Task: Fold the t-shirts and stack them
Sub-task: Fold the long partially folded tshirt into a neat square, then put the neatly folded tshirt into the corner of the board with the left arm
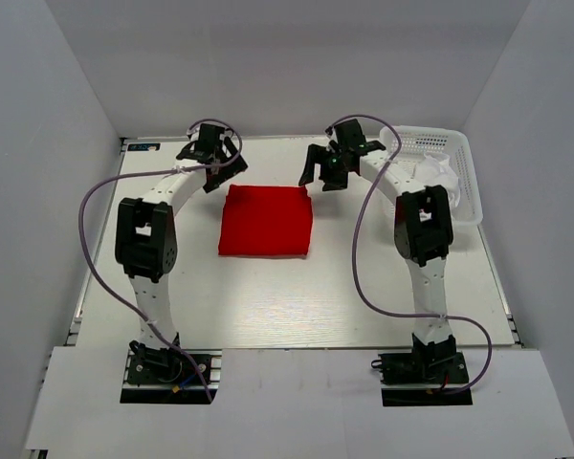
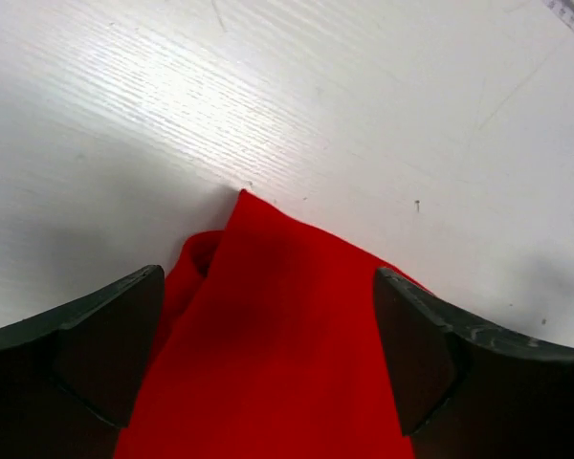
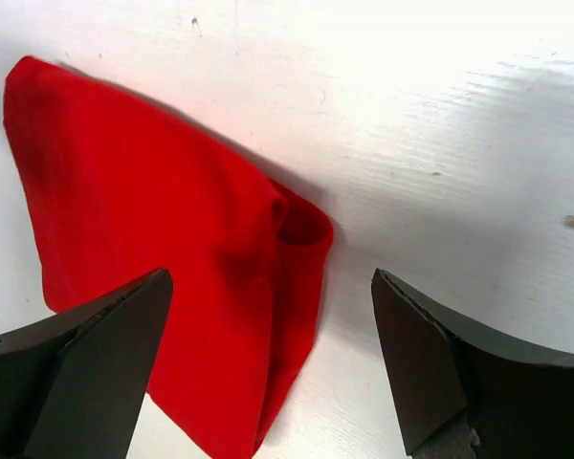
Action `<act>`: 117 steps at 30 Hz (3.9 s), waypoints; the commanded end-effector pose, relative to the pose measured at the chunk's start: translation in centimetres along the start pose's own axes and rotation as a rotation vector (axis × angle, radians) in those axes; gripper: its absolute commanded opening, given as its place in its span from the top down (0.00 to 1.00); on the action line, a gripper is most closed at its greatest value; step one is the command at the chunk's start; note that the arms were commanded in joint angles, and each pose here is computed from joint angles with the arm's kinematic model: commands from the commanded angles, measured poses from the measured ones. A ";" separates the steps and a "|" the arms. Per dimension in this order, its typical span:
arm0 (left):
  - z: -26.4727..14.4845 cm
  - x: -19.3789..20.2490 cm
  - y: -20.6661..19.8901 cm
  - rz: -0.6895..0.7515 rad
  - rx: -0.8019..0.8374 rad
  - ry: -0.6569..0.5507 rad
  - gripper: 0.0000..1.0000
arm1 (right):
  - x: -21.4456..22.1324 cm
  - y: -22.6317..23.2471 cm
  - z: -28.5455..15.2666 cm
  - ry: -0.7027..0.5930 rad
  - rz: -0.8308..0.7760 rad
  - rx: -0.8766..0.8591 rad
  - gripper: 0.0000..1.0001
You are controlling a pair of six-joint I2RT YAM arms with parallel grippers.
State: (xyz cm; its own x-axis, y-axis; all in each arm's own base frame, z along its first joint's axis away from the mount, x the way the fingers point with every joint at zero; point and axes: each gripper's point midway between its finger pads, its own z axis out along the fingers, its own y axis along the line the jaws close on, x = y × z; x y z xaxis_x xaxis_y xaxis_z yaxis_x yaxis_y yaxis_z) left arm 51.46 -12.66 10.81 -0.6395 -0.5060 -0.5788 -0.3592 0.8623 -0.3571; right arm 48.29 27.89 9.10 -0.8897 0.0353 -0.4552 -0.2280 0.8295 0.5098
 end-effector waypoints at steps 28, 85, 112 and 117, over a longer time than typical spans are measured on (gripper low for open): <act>-2.6 8.8 5.8 0.126 -0.026 0.168 0.06 | 9.8 3.1 3.6 0.022 -0.086 -0.262 0.10; 4.8 -20.0 31.5 -0.068 -0.637 -0.236 1.00 | 3.2 2.9 -14.3 -0.379 -0.262 -0.004 0.10; -7.1 -12.1 14.1 -0.124 -0.088 -0.263 0.00 | 5.6 6.5 -13.5 -0.426 -0.301 -0.291 0.10; -12.4 -0.6 3.9 -0.042 0.319 -0.177 0.00 | 8.6 4.1 -13.7 -0.468 -0.191 -0.251 0.10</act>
State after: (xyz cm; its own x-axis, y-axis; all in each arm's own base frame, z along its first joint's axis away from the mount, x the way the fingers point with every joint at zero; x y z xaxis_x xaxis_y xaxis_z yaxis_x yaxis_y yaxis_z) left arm 44.40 -0.42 15.44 -0.4778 -0.5665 -0.6714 -0.4149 0.8192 -0.3960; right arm 33.80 24.07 13.77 -0.6570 0.0663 -0.7510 -0.4975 0.7103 0.4979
